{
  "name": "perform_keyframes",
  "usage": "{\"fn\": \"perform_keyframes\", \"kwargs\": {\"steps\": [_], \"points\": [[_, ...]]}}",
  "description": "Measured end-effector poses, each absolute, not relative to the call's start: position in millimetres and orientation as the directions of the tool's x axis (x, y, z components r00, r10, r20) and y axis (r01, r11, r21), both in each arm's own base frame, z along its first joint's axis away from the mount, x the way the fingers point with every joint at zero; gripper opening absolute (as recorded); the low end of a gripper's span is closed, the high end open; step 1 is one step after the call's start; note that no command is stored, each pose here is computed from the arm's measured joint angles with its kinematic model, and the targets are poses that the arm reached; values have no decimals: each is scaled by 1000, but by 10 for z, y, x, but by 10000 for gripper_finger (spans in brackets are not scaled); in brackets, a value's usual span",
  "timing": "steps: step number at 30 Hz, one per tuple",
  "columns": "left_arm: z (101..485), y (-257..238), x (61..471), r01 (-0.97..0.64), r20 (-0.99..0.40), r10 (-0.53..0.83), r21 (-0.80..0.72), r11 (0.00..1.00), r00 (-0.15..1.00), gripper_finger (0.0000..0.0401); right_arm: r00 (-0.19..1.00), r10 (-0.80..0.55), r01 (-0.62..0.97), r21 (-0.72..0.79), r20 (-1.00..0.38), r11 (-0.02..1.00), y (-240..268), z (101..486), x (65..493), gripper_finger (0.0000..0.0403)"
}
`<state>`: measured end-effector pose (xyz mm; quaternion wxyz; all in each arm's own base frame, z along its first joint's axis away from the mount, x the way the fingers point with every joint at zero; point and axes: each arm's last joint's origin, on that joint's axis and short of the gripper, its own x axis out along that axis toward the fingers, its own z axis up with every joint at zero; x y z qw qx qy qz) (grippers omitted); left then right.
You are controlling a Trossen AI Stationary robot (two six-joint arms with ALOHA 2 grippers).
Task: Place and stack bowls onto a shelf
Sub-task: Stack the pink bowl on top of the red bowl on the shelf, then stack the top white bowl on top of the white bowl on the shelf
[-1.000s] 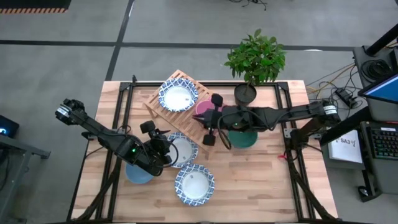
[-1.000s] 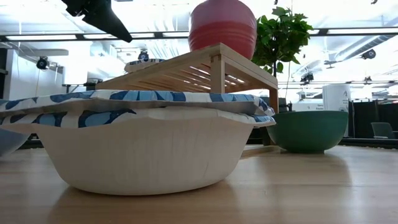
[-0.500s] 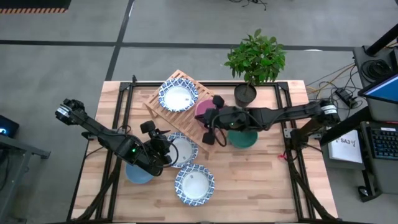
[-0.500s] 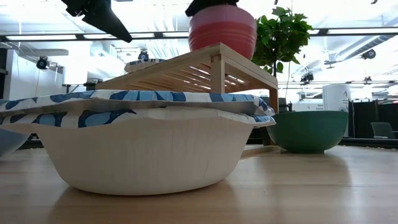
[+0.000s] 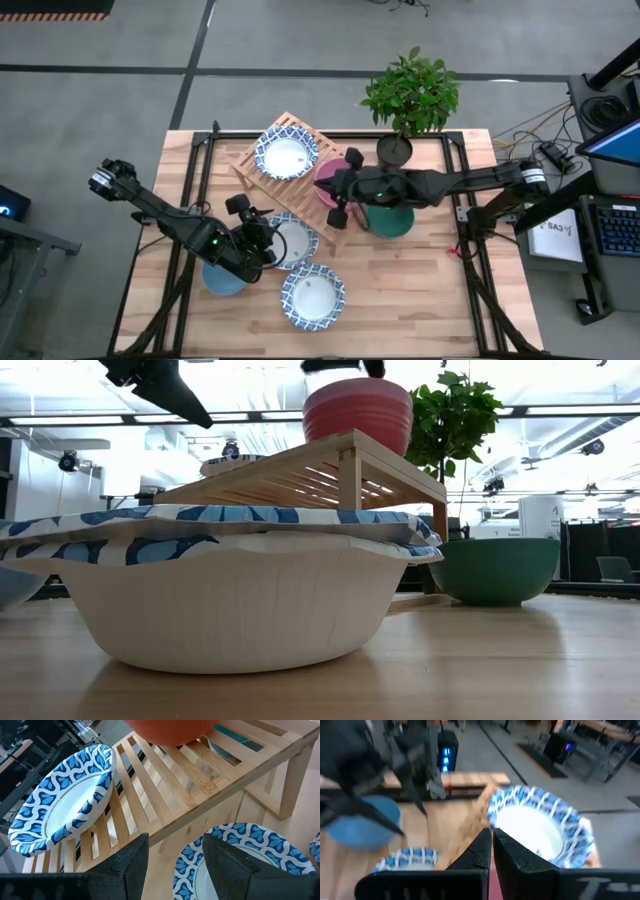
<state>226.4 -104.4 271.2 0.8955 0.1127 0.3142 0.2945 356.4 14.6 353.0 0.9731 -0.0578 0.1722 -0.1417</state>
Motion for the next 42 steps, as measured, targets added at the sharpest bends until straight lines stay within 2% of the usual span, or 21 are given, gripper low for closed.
{"fn": "perform_keyframes", "kwargs": {"steps": [5,10,14,17,22,31,36,39,42], "points": [[2712,-1044,2264,-456,-497,598,387,801,629,169,877,-297,254,-161,-377,954,153,3295,3618,9],[2711,-1045,2263,-455,-499,596,385,803,629,169,894,-302,256,-177,-329,950,228,3435,3552,9],[2705,-1054,2264,-443,-524,572,362,820,631,169,935,-254,216,-171,-248,961,432,3711,3298,9],[2699,-1061,2265,-441,-546,550,331,834,632,169,943,-238,196,-190,-233,962,632,3753,3065,9],[2747,-1092,2281,-448,-607,471,203,871,640,169,962,-173,125,-222,-213,967,1057,3713,2627,9],[2780,-1147,2296,-478,-684,338,-17,878,646,169,968,70,-126,-224,-240,966,1558,3324,2023,9],[2694,-1253,2416,-358,-716,239,-17,933,656,169,961,112,-170,-219,-254,961,1635,3082,1923,9],[2545,-1339,2497,-243,-784,140,-14,970,604,169,960,124,-181,-219,-252,959,1656,3003,1899,9],[2356,-1403,2578,-200,-830,126,18,980,543,169,956,122,-183,-219,-266,958,1654,2942,1894,9]]}}
